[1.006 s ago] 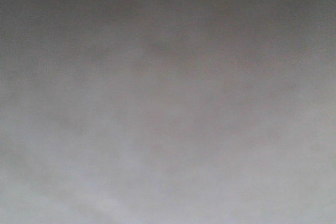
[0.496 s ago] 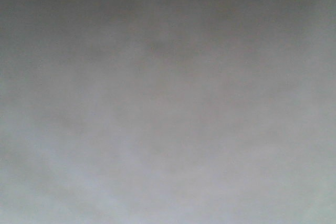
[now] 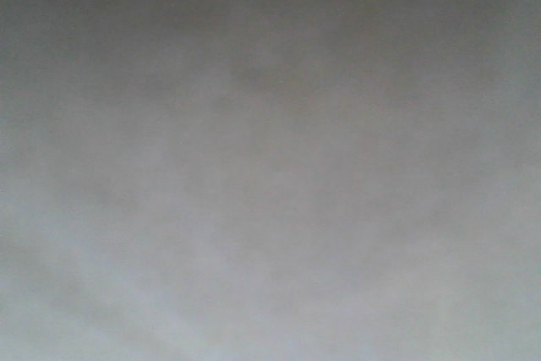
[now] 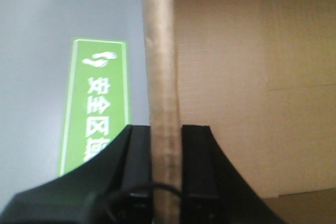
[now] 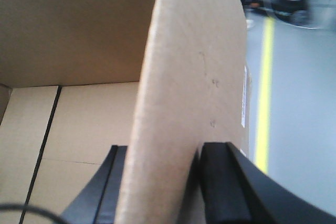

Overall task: Grab box from left shelf to table start
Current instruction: 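Carry the box with both grippers toward the white table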

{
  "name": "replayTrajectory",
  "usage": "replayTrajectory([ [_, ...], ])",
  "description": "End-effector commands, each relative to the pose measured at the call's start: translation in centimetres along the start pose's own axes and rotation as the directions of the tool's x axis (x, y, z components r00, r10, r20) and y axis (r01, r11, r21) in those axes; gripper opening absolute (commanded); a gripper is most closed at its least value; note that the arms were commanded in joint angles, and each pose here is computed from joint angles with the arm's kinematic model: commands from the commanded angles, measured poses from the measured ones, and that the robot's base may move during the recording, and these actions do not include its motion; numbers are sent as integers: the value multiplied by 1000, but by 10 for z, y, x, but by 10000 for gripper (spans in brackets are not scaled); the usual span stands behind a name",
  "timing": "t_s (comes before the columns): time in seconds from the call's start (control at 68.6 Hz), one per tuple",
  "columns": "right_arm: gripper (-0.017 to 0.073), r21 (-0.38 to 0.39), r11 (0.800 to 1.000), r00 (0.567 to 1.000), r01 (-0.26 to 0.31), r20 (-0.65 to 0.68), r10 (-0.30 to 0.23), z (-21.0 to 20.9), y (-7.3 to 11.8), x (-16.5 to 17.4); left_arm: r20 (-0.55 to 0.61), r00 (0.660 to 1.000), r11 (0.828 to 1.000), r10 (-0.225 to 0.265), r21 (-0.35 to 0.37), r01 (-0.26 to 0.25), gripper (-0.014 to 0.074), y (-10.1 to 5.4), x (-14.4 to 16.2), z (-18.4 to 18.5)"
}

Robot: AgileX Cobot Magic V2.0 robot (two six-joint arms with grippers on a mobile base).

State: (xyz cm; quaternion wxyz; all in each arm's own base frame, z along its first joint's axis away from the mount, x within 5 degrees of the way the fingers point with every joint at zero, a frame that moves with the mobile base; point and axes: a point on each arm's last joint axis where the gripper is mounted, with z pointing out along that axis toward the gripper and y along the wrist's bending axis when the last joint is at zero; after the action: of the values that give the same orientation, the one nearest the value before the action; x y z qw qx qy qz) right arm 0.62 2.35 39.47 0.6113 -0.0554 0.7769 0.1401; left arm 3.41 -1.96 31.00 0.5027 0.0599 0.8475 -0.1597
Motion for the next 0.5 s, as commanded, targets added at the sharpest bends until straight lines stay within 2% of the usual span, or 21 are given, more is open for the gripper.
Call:
replayTrajectory([
  [0.0, 63, -26, 999, 982, -39, 184, 43, -5, 4, -23, 86, 996, 1000, 25, 7, -26, -92, -2, -13, -4],
  [0.481, 63, -26, 999, 982, -39, 184, 43, -5, 4, -23, 86, 996, 1000, 25, 7, -26, -92, -2, -13, -4],
])
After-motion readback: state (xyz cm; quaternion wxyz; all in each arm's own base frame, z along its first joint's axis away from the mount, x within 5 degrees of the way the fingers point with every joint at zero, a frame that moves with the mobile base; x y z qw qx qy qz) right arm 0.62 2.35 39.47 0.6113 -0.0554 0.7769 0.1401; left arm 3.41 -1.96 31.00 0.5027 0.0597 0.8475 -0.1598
